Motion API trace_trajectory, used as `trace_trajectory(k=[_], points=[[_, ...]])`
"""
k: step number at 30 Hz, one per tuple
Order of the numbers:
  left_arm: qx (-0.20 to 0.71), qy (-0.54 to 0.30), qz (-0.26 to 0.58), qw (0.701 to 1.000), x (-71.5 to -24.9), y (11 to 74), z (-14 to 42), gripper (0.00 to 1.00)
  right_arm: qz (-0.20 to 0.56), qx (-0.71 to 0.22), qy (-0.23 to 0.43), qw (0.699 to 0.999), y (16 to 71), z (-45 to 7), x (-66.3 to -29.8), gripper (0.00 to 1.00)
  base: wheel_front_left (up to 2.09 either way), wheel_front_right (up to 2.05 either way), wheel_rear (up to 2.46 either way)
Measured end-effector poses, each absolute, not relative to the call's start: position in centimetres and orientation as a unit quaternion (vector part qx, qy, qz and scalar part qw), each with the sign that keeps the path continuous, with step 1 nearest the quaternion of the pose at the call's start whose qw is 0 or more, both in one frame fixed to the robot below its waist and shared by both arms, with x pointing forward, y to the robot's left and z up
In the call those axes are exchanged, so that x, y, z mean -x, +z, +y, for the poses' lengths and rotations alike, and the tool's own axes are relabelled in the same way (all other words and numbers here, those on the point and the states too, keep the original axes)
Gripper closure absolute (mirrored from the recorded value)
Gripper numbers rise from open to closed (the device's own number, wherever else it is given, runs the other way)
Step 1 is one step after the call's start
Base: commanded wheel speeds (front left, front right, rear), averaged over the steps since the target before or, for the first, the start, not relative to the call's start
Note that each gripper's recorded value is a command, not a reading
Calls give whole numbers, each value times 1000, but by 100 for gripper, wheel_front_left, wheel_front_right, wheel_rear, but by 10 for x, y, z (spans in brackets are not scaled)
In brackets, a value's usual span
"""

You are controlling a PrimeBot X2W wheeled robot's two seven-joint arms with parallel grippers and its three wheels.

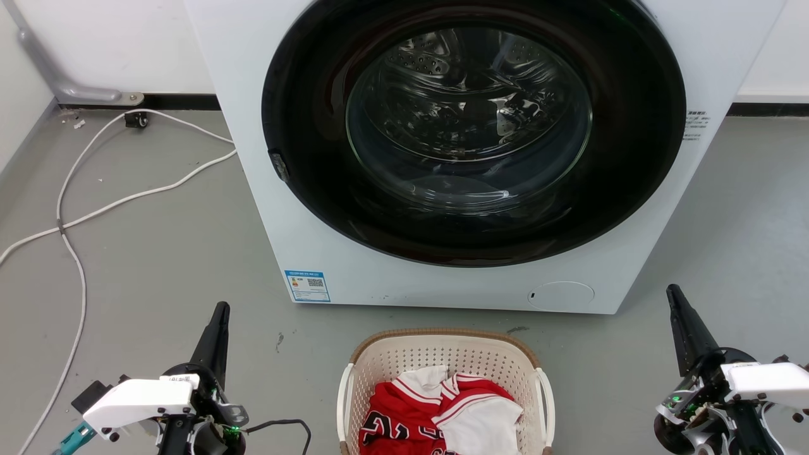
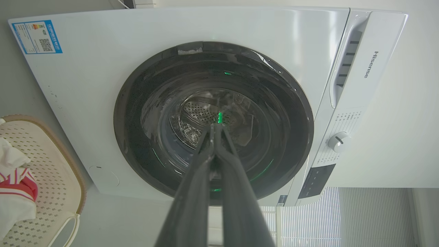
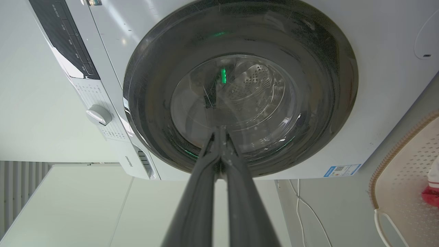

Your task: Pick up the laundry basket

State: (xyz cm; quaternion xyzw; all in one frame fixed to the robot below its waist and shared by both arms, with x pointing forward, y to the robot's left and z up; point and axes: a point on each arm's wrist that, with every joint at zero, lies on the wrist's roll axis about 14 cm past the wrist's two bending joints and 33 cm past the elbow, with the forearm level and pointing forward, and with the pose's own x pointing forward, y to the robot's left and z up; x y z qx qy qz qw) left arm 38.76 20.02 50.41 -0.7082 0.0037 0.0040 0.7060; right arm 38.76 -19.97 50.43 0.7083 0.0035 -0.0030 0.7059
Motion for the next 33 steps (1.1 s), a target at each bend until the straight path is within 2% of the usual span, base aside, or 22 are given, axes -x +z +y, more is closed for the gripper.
trace_trajectory(k=[4, 5, 11, 25, 30, 31, 33], points=[[708, 4, 4, 706, -388, 504, 200, 100, 3, -708, -3, 706, 504, -200, -388, 100, 0, 0, 0], [708, 4, 4, 706, -388, 504, 200, 0, 3, -708, -3, 706, 504, -200, -388, 0, 0, 0, 0], [710, 37, 32, 703, -374, 475, 199, 0, 31, -709, -38, 704, 475, -200, -373, 0, 0, 0, 0], [692, 55, 17, 719, -372, 475, 204, 0, 13, -689, -56, 722, 476, -207, -373, 0, 0, 0, 0], [679, 77, 9, 730, -370, 469, 216, 0, 13, -663, -68, 746, 472, -212, -372, 0, 0, 0, 0], [666, 85, 6, 741, -369, 467, 220, 0, 10, -640, -76, 765, 471, -217, -371, 0, 0, 0, 0], [654, 90, -1, 751, -368, 469, 225, 0, 8, -624, -79, 777, 471, -220, -371, 0, 0, 0, 0]])
